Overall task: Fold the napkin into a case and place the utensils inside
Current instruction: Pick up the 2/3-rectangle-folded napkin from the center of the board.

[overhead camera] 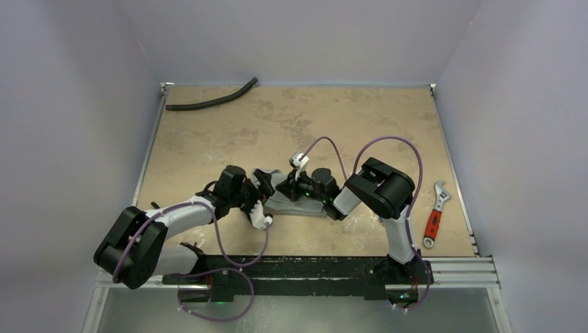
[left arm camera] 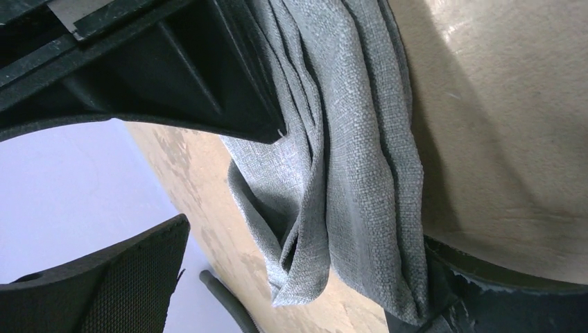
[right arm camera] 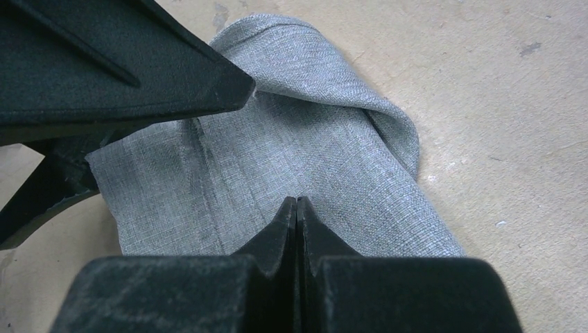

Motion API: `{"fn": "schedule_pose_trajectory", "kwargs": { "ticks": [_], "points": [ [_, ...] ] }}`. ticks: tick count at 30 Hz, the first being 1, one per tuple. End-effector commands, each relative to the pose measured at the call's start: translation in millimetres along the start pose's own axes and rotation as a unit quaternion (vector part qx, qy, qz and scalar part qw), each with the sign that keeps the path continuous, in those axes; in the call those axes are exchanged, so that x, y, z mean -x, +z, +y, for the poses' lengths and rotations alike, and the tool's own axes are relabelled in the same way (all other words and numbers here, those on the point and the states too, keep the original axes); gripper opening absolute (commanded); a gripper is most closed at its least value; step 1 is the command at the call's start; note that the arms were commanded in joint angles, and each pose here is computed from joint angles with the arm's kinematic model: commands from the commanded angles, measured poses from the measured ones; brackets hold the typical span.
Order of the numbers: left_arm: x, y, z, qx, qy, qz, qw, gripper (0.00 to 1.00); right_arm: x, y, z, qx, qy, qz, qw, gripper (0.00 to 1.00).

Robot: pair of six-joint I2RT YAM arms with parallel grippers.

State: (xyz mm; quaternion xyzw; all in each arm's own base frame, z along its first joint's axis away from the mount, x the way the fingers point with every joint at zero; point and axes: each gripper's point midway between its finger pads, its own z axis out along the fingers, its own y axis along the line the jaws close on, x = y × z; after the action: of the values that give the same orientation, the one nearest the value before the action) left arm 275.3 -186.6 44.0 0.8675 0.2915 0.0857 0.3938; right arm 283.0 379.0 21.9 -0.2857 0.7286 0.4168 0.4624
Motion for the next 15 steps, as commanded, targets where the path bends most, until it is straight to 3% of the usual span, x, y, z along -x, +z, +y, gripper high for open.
{"fn": "schedule_pose_trajectory", "kwargs": {
  "ticks": [1,7,15],
  "points": [
    [17.7,5.9,-22.4,-0.033,-0.088,-0.049,0.994,0.98,-30.4,-5.1,-0.8,-0.004,0.014,0.044,0.999,0.0],
    [24.4,-3.4,-15.8,-0.035,-0.134,-0.06,0.989,0.97,-34.8,-6.2,-1.9,-0.007,0.016,0.049,0.999,0.0],
    [38.5,-16.1,-10.5,-0.027,-0.122,-0.086,0.988,0.98,-33.7,-2.8,-4.4,-0.012,0.016,0.054,0.998,0.0]
  ]
}}
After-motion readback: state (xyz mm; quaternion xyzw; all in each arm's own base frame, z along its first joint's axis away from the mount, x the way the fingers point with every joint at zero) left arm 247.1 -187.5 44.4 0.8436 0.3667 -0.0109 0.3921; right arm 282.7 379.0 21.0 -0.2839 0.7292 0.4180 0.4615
